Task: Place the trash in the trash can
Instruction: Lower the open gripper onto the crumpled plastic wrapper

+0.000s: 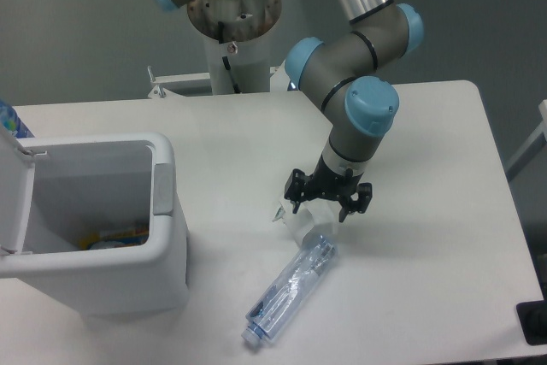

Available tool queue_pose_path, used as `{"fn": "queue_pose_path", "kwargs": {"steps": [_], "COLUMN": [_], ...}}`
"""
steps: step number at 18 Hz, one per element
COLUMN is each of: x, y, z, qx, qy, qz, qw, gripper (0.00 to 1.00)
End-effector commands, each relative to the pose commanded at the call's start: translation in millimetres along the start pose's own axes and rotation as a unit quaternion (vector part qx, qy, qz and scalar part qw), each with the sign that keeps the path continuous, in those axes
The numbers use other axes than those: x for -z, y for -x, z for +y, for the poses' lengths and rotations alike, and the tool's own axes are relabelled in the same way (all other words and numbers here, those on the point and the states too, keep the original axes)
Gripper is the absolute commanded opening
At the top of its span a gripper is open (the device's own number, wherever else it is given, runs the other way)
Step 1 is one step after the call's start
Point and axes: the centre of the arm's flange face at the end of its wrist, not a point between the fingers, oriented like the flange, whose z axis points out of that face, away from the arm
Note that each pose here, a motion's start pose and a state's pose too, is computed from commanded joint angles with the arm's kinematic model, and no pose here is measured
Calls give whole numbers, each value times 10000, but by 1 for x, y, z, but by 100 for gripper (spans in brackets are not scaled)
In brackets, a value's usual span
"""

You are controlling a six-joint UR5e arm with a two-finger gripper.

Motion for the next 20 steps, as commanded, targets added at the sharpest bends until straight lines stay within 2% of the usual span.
{"fn": "queue_pose_path", "kwargs": {"steps": [2, 10, 11, 12, 13, 18, 20], "x": [-1, -12, -12, -13, -13, -14, -16], "y": [0, -11, -11, -12, -15, -17, -18], "z": [0, -3, -3, -3, -4, -2, 0], "qx": [25, 13, 21, 84, 155, 200, 198], "qy": [6, 92, 87, 96, 111, 134, 151], "qz": [5, 82, 88, 95, 97, 104, 118], "qw": [10000, 9999, 9999, 9999, 9998, 9997, 9996], "gripper": [66, 61, 56, 44, 37, 13, 9]}}
